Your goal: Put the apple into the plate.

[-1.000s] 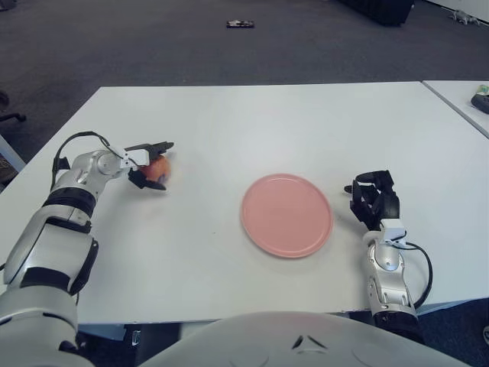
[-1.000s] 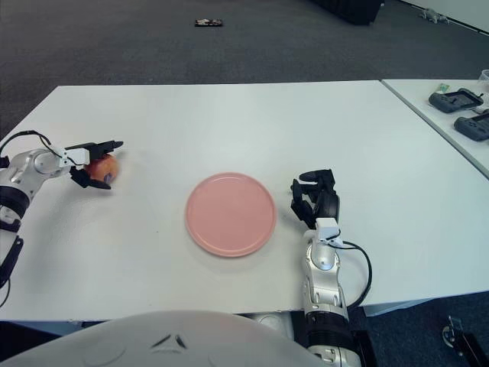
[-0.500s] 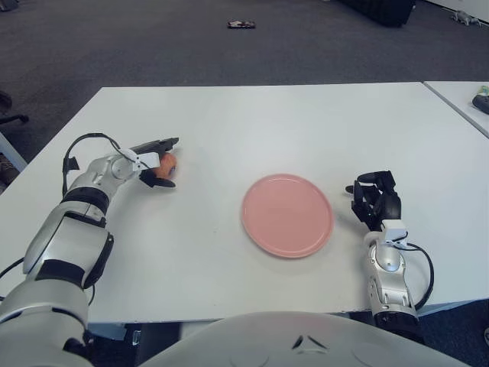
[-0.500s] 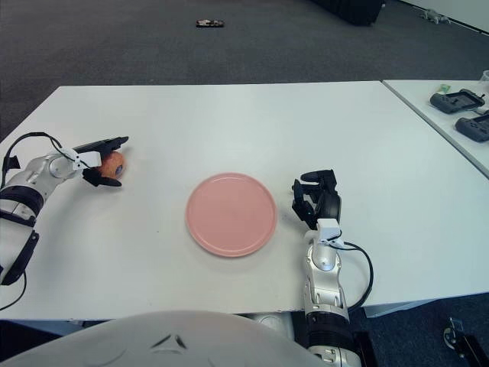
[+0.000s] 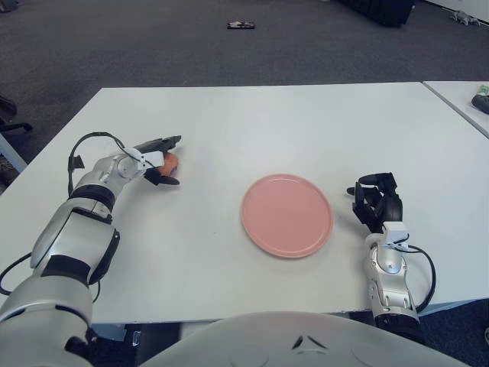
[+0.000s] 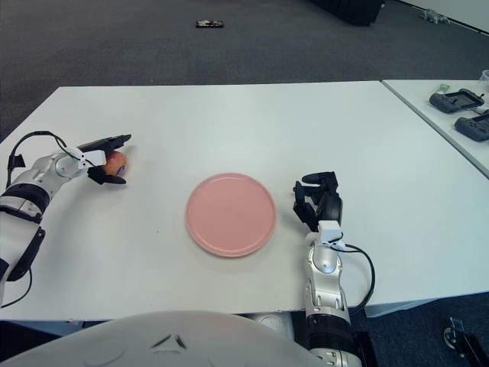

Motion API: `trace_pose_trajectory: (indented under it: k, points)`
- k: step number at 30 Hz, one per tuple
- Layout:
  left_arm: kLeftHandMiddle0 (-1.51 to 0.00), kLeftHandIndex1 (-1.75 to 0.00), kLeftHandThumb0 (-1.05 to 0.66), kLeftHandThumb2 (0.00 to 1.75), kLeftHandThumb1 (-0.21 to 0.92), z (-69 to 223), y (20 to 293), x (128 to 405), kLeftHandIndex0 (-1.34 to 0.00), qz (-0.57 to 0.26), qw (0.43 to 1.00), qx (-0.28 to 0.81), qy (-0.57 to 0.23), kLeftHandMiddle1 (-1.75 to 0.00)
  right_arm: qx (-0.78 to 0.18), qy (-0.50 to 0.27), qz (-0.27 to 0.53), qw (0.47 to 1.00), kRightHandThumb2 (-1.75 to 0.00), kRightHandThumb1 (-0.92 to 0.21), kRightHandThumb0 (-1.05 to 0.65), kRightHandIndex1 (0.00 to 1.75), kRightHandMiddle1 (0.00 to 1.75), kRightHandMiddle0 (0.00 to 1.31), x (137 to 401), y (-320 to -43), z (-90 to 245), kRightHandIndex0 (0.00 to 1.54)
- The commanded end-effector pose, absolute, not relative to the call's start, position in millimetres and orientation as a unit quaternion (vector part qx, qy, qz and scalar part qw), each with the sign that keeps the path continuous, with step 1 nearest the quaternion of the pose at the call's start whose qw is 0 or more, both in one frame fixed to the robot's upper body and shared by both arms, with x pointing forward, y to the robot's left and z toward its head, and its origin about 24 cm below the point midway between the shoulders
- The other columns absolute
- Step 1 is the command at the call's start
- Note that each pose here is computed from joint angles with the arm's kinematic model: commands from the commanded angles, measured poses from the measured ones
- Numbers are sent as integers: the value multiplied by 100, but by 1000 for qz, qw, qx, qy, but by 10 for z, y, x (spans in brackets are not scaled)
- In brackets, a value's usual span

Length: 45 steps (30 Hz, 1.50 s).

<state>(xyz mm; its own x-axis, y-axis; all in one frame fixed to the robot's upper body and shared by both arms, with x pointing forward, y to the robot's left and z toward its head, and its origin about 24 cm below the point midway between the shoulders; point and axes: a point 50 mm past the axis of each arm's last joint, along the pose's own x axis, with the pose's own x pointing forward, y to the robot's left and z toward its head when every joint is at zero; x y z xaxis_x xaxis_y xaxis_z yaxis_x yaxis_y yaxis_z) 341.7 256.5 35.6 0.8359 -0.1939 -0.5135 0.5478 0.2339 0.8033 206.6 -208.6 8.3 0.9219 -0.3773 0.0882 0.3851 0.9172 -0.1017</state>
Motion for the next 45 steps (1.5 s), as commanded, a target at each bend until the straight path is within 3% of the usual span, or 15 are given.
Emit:
trace_pose_trajectory:
  k: [1, 8, 12, 13, 14, 15, 19, 22, 27, 34, 45]
  points:
    - [0, 0, -98, 47, 58, 88, 2497, 3277, 0, -278, 742, 580, 190, 0, -53, -40, -203, 977, -53, -92, -34, 117, 175, 19, 2068, -2109, 114, 51]
    - [0, 0, -91, 55, 54, 109, 2457, 3302, 0, -277, 737, 590, 176, 0, -55, -41, -199, 977, -53, -92, -34, 118, 175, 19, 2075, -2107, 117, 51]
    - [0, -56, -80, 70, 45, 123, 2434, 3311, 0, -277, 731, 602, 161, -58, -55, -44, -197, 978, -53, -92, -34, 118, 175, 19, 2081, -2103, 119, 51]
    - [0, -85, -78, 74, 43, 126, 2428, 3313, 0, -278, 728, 607, 157, -85, -55, -44, -196, 978, -53, -92, -34, 118, 175, 19, 2082, -2102, 119, 51]
    - [0, -95, -78, 76, 42, 129, 2422, 3315, 0, -279, 724, 613, 152, -95, -55, -43, -196, 978, -53, -92, -34, 118, 175, 19, 2083, -2102, 118, 51]
    - [-2, -117, -76, 81, 39, 131, 2418, 3317, 0, -280, 721, 617, 149, -113, -56, -43, -196, 978, -53, -92, -34, 118, 175, 19, 2083, -2101, 118, 51]
    - [-22, -161, -65, 96, 30, 137, 2408, 3321, -5, -277, 705, 639, 131, -157, -54, -44, -196, 978, -53, -92, -34, 118, 175, 19, 2083, -2104, 117, 50]
    - [-51, -170, -54, 101, 25, 145, 2403, 3326, -26, -271, 705, 645, 120, -169, -51, -48, -197, 978, -53, -92, -34, 118, 175, 19, 2084, -2106, 119, 50]
    - [-80, -174, -37, 111, 22, 156, 2411, 3331, -51, -254, 714, 644, 107, -174, -53, -46, -199, 978, -53, -92, -34, 117, 175, 19, 2090, -2105, 115, 50]
    - [-103, -175, -22, 122, 26, 167, 2407, 3338, -77, -225, 725, 646, 86, -175, -53, -46, -201, 977, -53, -92, -34, 118, 175, 19, 2094, -2105, 117, 51]
    - [-125, -175, -11, 135, 28, 179, 2389, 3346, -100, -213, 737, 637, 78, -175, -58, -40, -204, 976, -53, -92, -34, 118, 175, 19, 2095, -2109, 118, 50]
